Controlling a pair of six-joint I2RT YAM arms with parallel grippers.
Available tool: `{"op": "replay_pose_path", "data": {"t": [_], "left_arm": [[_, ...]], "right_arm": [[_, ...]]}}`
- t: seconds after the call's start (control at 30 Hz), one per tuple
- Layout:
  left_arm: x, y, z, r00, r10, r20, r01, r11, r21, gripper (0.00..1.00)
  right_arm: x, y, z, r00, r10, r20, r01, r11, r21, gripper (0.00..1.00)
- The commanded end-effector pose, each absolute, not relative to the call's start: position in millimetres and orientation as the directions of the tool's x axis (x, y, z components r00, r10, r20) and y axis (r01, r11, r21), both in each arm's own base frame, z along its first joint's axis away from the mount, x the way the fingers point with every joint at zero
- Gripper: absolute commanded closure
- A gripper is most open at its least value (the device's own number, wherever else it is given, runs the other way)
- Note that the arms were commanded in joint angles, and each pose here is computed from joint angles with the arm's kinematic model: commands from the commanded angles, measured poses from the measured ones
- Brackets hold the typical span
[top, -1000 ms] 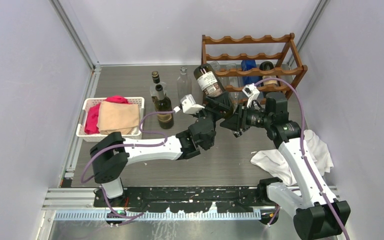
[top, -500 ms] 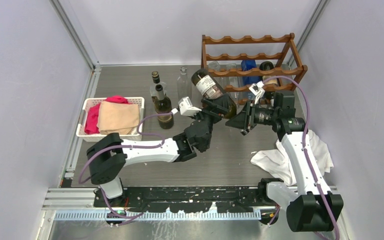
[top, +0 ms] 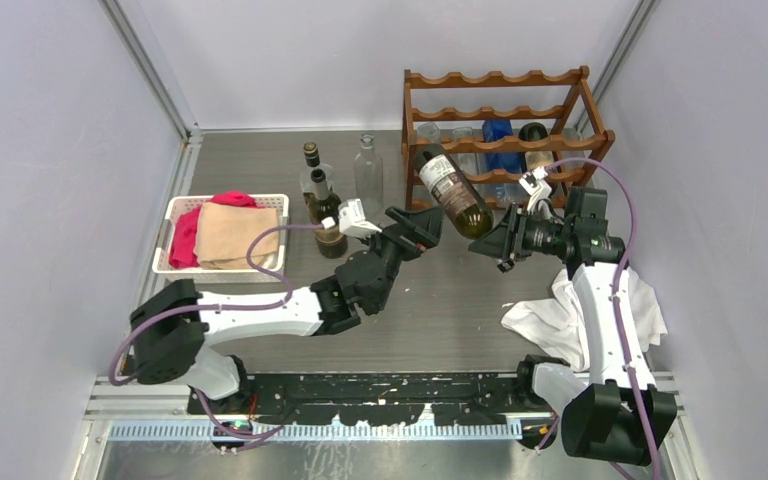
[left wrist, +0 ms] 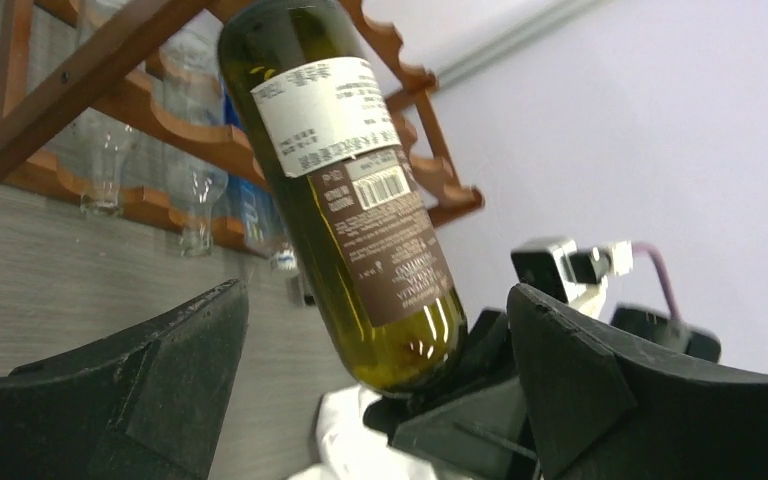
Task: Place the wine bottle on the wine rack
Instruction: Place the wine bottle in the wine rack.
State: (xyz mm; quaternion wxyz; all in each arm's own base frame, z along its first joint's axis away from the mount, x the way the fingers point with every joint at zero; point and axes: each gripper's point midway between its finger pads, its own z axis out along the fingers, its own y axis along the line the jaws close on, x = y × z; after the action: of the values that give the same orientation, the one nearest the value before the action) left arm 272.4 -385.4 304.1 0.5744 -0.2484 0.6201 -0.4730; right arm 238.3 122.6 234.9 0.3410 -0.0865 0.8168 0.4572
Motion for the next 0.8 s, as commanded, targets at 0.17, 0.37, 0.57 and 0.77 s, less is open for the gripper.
{"op": "replay_pose_path", "data": {"t": [0.17,0.37,0.57,0.77], "left_arm": [[190.7,-369.6,344.9,-0.371,-0.518,-0.770,0.638,0.460,-0.617,0.00],[187.9,-311.5,407.0,-0.306,-0.487,-0.818,0.623,0.547,-0.559,0.00],[197.8,-291.5,507.8,-0.318,-0.553,-0.770,0.510,0.585,-0.630,0.00],[188.9,-299.2,564.3,-0.348,-0.618,-0.705,0.500,0.513,-0.697,0.00]], "right_arm": [[208.9,104.2,237.8,-0.608,-0.090,-0.789,-0.656,0.617,0.435,0.99],[200.9,96.7,226.5,-0.601,-0.128,-0.789,-0.657,0.641,0.397,0.99],[198.2,91.9,223.1,-0.599,-0.146,-0.787,-0.656,0.653,0.378,0.99],[196.4,82.5,217.2,-0.616,-0.154,-0.773,-0.632,0.682,0.368,0.99]]}}
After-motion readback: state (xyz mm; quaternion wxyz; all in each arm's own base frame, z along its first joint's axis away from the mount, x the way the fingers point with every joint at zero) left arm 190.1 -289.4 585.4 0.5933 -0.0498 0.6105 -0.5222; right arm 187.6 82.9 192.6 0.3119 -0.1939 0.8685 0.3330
